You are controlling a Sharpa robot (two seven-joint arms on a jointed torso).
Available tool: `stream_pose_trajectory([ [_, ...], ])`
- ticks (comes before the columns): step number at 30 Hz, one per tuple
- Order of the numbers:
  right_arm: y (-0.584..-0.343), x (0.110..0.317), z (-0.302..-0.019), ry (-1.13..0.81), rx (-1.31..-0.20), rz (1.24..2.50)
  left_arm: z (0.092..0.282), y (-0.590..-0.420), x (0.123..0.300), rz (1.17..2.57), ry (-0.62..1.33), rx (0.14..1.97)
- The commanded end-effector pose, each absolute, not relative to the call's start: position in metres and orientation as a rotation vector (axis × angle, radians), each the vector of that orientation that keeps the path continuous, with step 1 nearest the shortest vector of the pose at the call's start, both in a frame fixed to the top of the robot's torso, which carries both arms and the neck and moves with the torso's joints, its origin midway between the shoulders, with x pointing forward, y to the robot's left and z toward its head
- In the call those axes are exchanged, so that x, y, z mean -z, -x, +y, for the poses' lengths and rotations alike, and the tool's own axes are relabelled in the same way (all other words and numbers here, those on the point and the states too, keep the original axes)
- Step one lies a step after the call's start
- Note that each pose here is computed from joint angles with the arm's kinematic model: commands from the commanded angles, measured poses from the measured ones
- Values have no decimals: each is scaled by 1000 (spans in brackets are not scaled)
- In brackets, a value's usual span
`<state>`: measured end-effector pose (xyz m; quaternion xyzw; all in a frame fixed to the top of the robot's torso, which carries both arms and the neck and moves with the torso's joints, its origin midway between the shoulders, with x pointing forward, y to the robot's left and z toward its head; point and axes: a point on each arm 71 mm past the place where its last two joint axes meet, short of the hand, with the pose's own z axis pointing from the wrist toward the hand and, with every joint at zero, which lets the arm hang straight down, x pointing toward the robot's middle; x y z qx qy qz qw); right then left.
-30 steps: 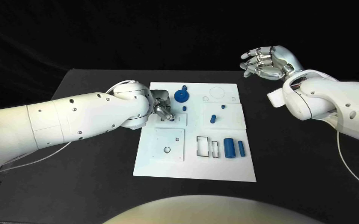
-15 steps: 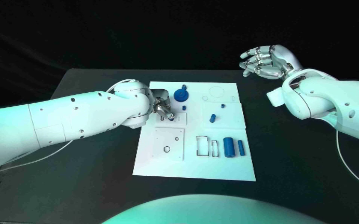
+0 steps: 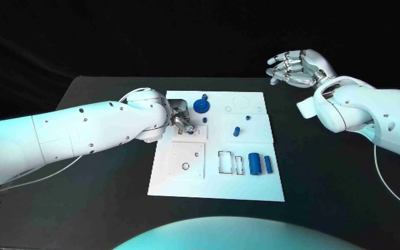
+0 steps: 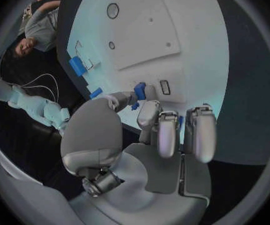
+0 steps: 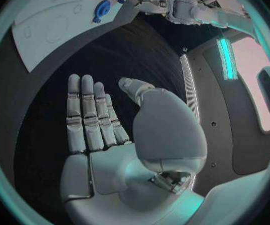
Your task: Assemble the parts on the task board
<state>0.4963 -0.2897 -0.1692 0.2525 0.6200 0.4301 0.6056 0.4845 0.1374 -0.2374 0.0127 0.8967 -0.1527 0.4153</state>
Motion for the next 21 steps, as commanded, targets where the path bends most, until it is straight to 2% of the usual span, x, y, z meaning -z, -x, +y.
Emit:
stream_pose_trajectory([
  [1, -496, 169, -288, -568, -1008, 1435, 136, -481, 243, 2296, -50, 380],
  [21, -496, 169, -289, -569, -1005, 1430, 141, -483, 242, 2286, -37, 370],
])
